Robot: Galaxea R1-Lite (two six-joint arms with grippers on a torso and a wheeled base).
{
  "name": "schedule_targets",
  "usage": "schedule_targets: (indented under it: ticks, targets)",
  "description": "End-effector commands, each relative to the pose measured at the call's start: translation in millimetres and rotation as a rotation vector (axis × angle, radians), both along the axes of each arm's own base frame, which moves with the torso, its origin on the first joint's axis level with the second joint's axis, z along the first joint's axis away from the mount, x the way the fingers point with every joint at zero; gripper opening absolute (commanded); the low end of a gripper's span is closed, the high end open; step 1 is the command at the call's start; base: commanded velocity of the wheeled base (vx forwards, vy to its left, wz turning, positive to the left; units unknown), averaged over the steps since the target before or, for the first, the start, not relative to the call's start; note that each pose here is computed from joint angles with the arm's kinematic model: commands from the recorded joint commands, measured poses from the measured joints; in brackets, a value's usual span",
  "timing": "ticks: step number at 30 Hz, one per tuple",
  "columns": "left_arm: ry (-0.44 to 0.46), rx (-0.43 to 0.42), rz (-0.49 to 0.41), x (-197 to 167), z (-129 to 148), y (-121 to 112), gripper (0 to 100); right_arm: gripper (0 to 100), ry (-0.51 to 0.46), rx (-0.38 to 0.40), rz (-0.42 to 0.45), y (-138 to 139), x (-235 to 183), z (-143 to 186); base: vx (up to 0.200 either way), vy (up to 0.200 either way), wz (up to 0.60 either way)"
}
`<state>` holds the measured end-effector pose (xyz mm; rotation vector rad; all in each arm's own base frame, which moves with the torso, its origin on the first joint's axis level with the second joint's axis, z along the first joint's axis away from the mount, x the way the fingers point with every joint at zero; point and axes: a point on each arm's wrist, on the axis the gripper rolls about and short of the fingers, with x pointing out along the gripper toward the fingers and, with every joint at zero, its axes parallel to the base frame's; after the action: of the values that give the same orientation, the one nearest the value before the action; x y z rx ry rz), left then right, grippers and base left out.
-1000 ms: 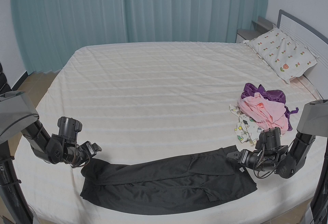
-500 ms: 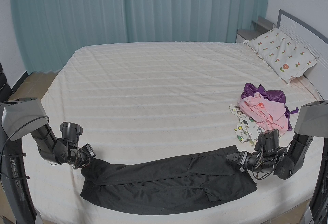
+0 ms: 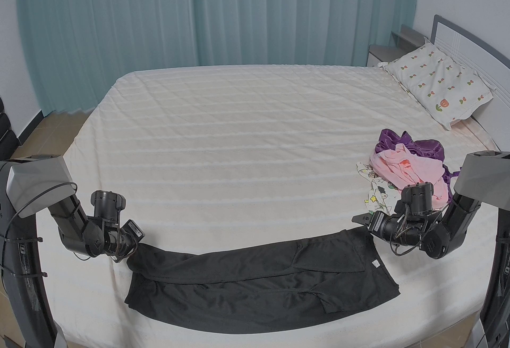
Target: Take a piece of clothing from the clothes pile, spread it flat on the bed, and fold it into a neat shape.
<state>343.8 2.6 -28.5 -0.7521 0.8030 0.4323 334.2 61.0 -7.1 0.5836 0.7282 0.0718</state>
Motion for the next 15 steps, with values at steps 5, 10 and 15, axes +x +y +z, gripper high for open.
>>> schedule_targets:
  ticks: [5,10,15]
  targets:
    - [0.016,0.004,0.03,-4.0,-6.4,5.9,0,100,0.067,0.0,0.016,0.6,23.0,-33.2,0.0,0.0,0.0]
    - [0.018,0.004,0.03,-4.4,-6.6,5.9,0,100,0.064,0.002,0.016,-0.1,25.7,-34.3,0.0,0.0,0.0]
    - [0.018,0.004,0.03,-4.4,-6.6,5.9,0,100,0.066,0.004,0.017,0.2,30.5,-39.0,0.0,0.0,0.0]
